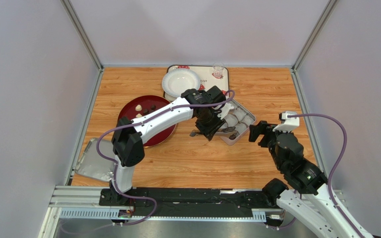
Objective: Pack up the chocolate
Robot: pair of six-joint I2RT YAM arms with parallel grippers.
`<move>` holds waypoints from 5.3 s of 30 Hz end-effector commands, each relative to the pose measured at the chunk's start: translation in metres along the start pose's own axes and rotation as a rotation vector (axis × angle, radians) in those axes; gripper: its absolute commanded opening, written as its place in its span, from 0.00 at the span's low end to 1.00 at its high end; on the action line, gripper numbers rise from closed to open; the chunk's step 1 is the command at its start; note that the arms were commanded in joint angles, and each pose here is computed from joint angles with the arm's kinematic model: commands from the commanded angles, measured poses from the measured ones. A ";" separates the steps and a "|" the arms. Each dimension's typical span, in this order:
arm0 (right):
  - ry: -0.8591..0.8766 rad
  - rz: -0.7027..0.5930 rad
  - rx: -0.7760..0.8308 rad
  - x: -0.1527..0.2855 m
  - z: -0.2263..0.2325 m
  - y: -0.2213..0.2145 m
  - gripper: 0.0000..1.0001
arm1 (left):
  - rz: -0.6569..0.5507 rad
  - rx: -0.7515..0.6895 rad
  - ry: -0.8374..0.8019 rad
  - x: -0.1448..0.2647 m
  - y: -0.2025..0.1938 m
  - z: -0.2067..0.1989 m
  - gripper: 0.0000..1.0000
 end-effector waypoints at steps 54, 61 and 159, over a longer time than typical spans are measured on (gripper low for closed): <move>0.080 0.010 0.009 -0.005 0.014 -0.001 0.80 | -0.111 0.986 0.513 0.094 -0.217 0.103 0.46; 0.081 0.012 0.009 -0.005 0.014 -0.002 0.80 | -0.074 1.001 0.517 0.085 -0.221 0.109 0.49; 0.031 -0.016 0.001 0.001 0.003 0.002 0.78 | -0.196 0.265 -0.079 -0.010 0.059 -0.027 0.27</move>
Point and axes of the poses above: each gripper's point midway between its finger pads, its own x axis back along the fingers, its own z axis along the line the jaws close on, y = z × x, the point moved 5 cm from there along x, back along the fingers
